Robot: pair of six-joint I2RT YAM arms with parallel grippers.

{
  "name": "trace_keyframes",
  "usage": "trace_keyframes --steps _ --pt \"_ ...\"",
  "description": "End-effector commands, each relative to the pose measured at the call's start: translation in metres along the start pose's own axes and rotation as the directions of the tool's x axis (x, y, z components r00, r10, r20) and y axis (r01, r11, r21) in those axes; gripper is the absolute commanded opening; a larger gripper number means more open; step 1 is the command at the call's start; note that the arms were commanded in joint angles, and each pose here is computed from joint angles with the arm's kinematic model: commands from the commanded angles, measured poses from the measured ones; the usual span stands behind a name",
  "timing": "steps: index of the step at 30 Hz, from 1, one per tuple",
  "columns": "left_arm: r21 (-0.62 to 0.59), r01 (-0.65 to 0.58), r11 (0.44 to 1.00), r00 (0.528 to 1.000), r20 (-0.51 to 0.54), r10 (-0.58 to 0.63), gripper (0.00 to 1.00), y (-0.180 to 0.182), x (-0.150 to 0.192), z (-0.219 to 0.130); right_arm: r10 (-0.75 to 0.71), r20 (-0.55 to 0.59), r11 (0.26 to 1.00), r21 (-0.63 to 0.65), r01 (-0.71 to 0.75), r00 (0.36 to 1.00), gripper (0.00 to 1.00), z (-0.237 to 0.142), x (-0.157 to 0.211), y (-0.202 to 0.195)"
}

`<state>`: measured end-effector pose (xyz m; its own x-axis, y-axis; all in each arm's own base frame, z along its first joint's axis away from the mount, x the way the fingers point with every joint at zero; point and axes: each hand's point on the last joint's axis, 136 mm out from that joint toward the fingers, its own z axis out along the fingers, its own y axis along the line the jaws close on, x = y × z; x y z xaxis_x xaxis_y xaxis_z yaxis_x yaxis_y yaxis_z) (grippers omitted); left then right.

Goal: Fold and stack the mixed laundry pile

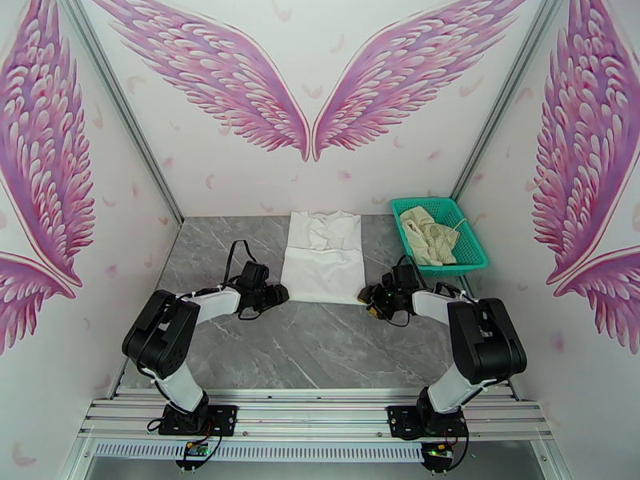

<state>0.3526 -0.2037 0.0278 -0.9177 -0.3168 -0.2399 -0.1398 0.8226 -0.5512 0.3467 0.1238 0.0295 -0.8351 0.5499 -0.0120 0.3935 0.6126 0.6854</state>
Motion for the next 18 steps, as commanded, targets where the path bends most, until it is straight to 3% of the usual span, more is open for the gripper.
trace_keyframes --steps 1,18 --pt "0.048 -0.021 0.999 1.000 0.018 0.020 0.53 -0.021 -0.010 0.014 0.036 0.052 0.997 -0.063 -0.033 0.998 0.48 0.007 -0.017 0.012" --pt "0.016 -0.022 1.000 0.999 0.026 0.022 0.23 -0.026 -0.017 0.016 0.004 0.098 1.000 0.013 -0.006 0.995 0.28 0.003 -0.023 0.002"
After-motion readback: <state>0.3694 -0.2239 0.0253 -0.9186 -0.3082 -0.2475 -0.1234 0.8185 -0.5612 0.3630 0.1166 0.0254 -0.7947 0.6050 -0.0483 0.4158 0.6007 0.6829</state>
